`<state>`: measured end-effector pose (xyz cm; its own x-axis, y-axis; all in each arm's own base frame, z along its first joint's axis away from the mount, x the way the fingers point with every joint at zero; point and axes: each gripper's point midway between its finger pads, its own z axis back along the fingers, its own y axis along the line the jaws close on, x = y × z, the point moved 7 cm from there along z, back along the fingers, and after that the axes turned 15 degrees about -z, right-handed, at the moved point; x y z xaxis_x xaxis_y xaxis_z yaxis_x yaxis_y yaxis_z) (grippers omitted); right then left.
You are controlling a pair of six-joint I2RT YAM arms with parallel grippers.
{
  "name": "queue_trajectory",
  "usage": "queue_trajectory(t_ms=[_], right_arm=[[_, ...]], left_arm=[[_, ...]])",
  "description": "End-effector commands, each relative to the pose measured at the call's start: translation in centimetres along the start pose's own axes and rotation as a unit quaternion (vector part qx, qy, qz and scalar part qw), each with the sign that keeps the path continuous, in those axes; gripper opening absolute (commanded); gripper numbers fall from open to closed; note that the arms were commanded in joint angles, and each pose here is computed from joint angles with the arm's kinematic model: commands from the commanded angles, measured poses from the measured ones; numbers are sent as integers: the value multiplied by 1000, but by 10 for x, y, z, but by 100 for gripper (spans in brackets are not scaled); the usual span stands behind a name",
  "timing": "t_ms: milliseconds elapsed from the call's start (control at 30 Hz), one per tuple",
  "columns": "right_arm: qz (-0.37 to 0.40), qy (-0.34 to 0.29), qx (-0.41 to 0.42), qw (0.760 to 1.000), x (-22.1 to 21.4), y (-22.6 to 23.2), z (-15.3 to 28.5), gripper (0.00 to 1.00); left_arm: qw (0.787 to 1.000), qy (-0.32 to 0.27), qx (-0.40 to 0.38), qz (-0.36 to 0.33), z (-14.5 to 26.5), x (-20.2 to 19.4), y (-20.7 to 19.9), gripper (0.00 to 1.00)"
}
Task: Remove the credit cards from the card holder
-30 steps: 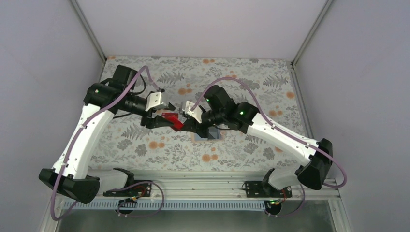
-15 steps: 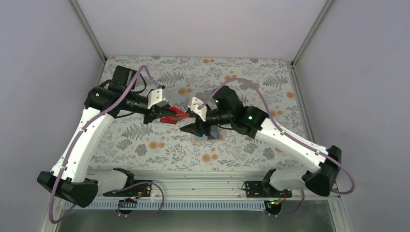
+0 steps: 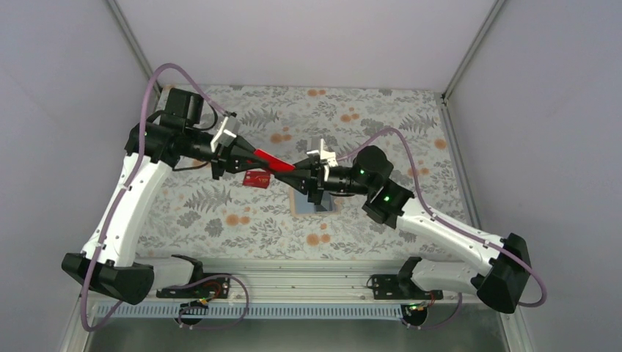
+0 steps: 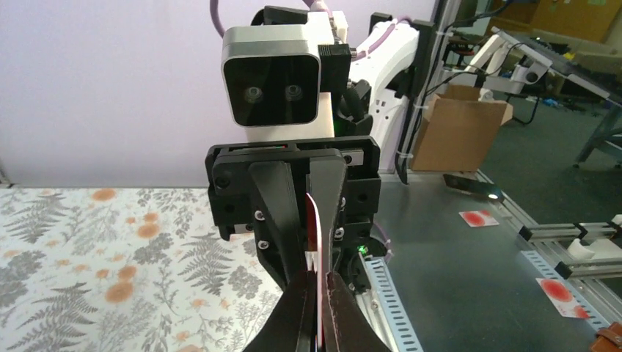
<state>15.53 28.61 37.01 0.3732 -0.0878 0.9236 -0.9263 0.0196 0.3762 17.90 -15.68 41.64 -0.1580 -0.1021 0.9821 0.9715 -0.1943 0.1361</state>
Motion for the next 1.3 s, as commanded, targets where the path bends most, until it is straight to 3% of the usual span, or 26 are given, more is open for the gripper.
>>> queue_trajectory(t_ms=[0, 33, 67, 133, 167, 200, 333, 467, 533, 633, 733, 900, 1100, 1200, 1233, 1267], right_arm=[[31, -49, 26, 998, 18, 17, 7, 4], [35, -48, 18, 998, 18, 17, 8, 4], [40, -44, 4, 998, 18, 15, 9, 4], [51, -25, -38, 998, 16, 8, 11, 4], [55, -2, -64, 996, 12, 3, 11, 4], [51, 40, -106, 992, 2, -8, 11, 4], [28, 214, -204, 955, -37, -44, 9, 4], [-2, 322, -222, 920, -75, -62, 0, 4], [5, 330, -218, 919, -81, -63, -10, 4], [21, 303, -184, 935, -72, -51, -21, 4], [31, 279, -163, 946, -61, -42, -26, 4], [42, 271, -131, 953, -56, -31, -29, 4], [45, 270, -134, 952, -55, -28, -29, 4], [48, 261, -147, 953, -53, -29, -25, 4], [50, 248, -167, 953, -49, -31, -23, 16], [49, 233, -190, 952, -46, -34, -20, 40]], left_arm=[[999, -34, -19, -25, 2, 9, -11, 2], [999, -29, -16, -24, 2, 7, -11, 2], [1000, -16, -8, -24, 2, 5, -10, 9], [999, 25, 22, -23, 3, 1, -5, 53], [997, 59, 47, -28, 4, -4, -1, 70], [992, 97, 75, -39, 6, -9, 3, 77], [946, 267, 166, -81, 25, -32, 16, 87], [927, 330, 158, -85, 26, -48, 19, 89], [932, 326, 136, -86, 19, -51, 17, 87], [940, 320, 79, -85, 5, -64, 5, 80], [940, 331, 41, -75, -1, -82, -5, 69], [934, 341, 62, -81, -2, -87, 1, 48], [935, 330, 90, -89, -5, -80, 13, 4], [934, 333, 95, -89, -4, -81, 13, 2], [931, 338, 103, -90, -4, -83, 15, 2], [924, 349, 120, -96, -1, -85, 19, 2]])
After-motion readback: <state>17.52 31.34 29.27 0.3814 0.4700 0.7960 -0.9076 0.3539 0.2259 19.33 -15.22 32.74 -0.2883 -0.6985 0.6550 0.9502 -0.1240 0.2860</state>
